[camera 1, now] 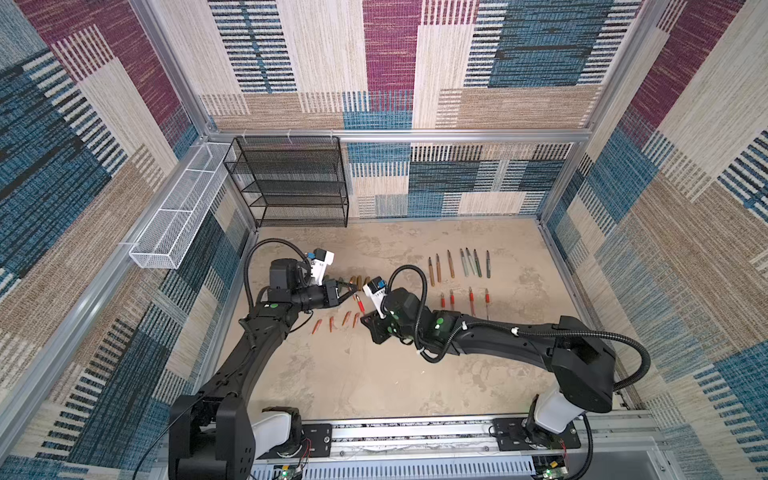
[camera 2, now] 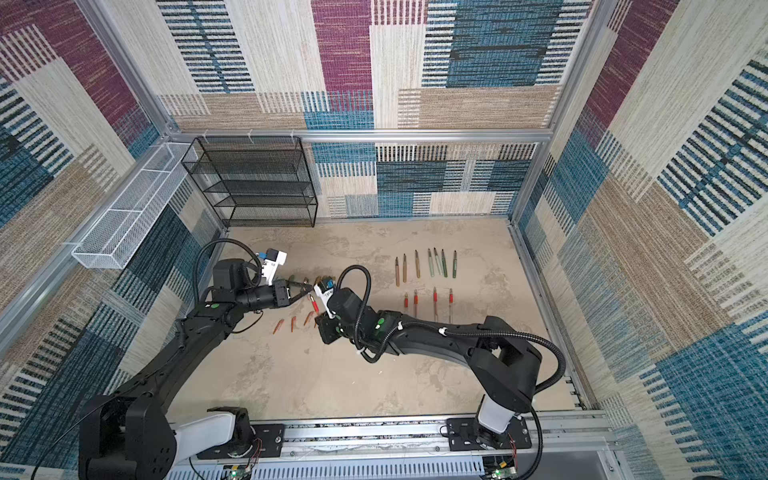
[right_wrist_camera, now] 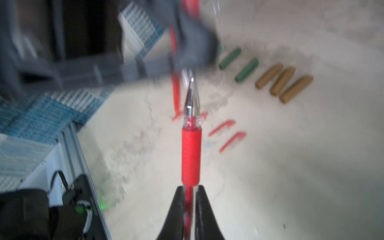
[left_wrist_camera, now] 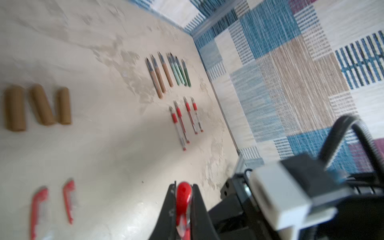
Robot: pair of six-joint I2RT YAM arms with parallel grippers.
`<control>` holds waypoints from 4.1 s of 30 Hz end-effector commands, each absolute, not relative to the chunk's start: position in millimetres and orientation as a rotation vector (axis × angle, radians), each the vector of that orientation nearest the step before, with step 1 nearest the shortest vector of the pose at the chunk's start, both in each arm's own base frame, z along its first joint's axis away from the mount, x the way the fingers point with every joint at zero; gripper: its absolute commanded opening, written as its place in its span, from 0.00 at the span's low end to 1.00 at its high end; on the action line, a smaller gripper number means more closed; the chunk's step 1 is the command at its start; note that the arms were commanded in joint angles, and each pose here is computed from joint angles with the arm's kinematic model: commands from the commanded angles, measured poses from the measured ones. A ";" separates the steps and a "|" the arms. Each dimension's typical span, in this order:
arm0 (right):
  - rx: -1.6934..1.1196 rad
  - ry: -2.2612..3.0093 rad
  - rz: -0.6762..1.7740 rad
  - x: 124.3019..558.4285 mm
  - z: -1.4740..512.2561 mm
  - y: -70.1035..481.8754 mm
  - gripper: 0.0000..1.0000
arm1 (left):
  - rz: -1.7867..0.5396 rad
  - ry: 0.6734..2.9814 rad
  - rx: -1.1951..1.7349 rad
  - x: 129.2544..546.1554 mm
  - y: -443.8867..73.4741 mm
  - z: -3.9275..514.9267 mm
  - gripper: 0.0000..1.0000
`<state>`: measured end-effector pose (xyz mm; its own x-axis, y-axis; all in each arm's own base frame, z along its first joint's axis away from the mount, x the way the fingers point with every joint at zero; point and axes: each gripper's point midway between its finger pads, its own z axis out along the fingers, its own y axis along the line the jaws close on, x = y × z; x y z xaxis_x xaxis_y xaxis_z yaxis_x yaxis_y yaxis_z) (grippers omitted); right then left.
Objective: Open the pen caps
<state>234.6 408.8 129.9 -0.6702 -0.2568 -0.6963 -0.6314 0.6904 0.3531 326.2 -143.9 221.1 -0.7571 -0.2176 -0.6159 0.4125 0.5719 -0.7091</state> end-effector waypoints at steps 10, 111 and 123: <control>-0.606 2.423 0.635 219.8 90.5 370.5 0.00 | -0.781 2.198 0.209 345.7 -95.4 218.1 0.00; -0.035 1.854 -0.040 376.0 225.9 80.2 1.00 | -0.176 1.941 0.324 377.5 -43.2 116.4 0.99; -0.012 1.720 -0.071 372.5 177.9 21.6 1.00 | -0.056 1.908 0.188 387.2 -23.8 103.6 0.99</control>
<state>363.2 16.6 145.3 -0.3176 -0.0483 -0.9470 0.0631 0.9954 -0.0719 380.9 -34.6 93.9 -0.3883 0.1305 -0.9122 0.2312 0.9721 0.0406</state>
